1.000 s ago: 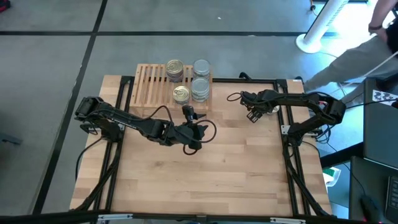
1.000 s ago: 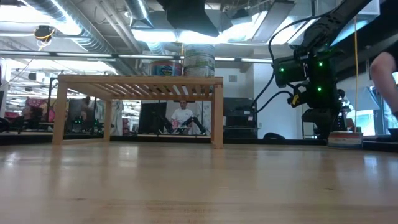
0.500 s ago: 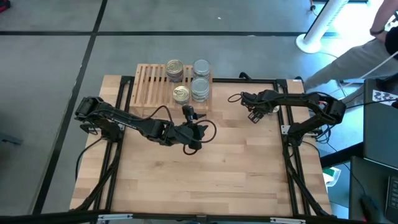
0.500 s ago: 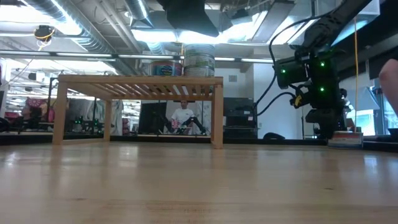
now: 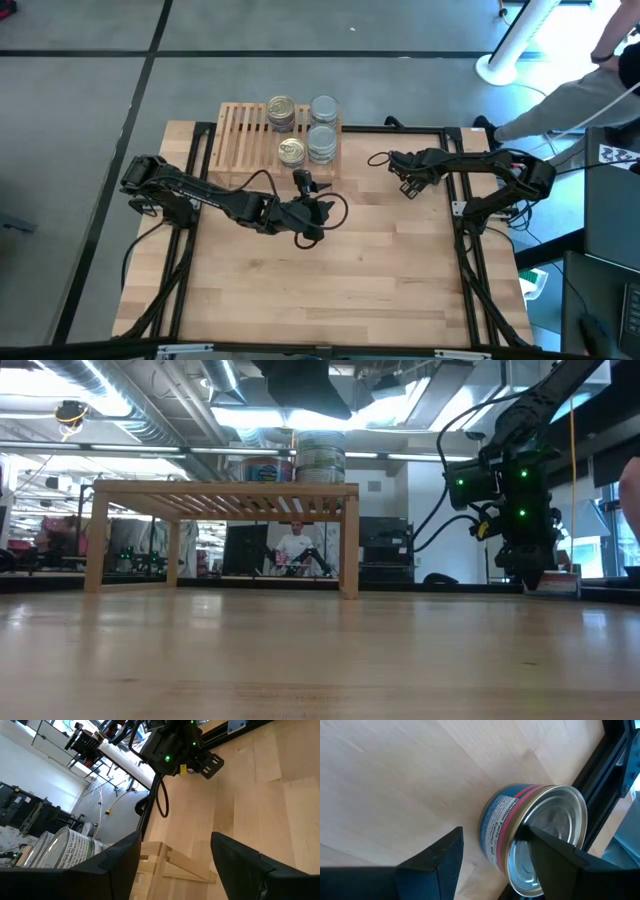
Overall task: Stack canned seafood by type on shelf
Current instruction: Stack the blue tuna can on top of the bottom blue tuna can on the shelf
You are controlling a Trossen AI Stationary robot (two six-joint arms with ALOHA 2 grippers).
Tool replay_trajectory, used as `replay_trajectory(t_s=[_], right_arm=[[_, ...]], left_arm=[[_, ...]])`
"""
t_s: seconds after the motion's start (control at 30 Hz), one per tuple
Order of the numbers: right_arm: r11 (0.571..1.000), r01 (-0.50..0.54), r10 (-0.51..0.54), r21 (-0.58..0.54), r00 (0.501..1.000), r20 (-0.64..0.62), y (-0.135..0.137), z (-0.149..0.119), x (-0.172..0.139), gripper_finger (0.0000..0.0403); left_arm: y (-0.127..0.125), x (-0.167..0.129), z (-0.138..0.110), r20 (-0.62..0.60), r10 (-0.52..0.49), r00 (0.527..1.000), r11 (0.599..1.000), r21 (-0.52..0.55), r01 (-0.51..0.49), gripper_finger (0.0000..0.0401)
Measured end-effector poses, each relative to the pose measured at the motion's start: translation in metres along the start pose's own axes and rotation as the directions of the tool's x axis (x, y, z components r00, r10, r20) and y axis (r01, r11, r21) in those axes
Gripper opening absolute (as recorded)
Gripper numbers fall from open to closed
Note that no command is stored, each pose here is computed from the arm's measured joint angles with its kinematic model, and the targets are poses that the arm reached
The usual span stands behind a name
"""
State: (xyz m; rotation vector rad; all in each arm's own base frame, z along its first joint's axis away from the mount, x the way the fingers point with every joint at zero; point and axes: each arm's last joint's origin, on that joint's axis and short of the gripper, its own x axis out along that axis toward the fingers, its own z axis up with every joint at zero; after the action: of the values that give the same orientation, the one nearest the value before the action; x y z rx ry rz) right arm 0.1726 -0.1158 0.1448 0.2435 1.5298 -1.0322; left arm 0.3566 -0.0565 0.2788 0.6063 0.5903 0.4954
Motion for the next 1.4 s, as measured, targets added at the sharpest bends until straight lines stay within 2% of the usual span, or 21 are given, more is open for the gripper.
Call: replay_trajectory(t_s=[0.3,0.63,0.83,1.1,1.4], right_arm=[[1.0,-0.004,0.004,-0.003,1.0,-0.005,0.0002,-0.0005,-0.0001,0.0209],[1.0,0.014,-0.014,-0.005,1.0,-0.004,-0.0005,-0.0008,-0.0003,0.0115],[1.0,0.028,-0.028,-0.005,1.0,-0.001,-0.0009,-0.0008,-0.0002,0.0075],[1.0,0.011,-0.011,-0.005,1.0,-0.007,-0.0004,-0.0011,-0.0003,0.0036],[1.0,-0.003,0.003,0.023,1.0,-0.025,0.0027,-0.0042,-0.0023,0.0018]], left_arm=[[0.0,0.0,0.0,0.0,0.0,1.0,1.0,0.0,0.0,0.0237],[0.0,0.0,0.0,0.0,0.0,1.0,1.0,0.0,0.0,0.0237],[0.0,0.0,0.0,0.0,0.0,1.0,1.0,0.0,0.0,0.0237],[0.0,0.0,0.0,0.0,0.0,1.0,1.0,0.0,0.0,0.0237],[0.0,0.0,0.0,0.0,0.0,1.0,1.0,0.0,0.0,0.0237]])
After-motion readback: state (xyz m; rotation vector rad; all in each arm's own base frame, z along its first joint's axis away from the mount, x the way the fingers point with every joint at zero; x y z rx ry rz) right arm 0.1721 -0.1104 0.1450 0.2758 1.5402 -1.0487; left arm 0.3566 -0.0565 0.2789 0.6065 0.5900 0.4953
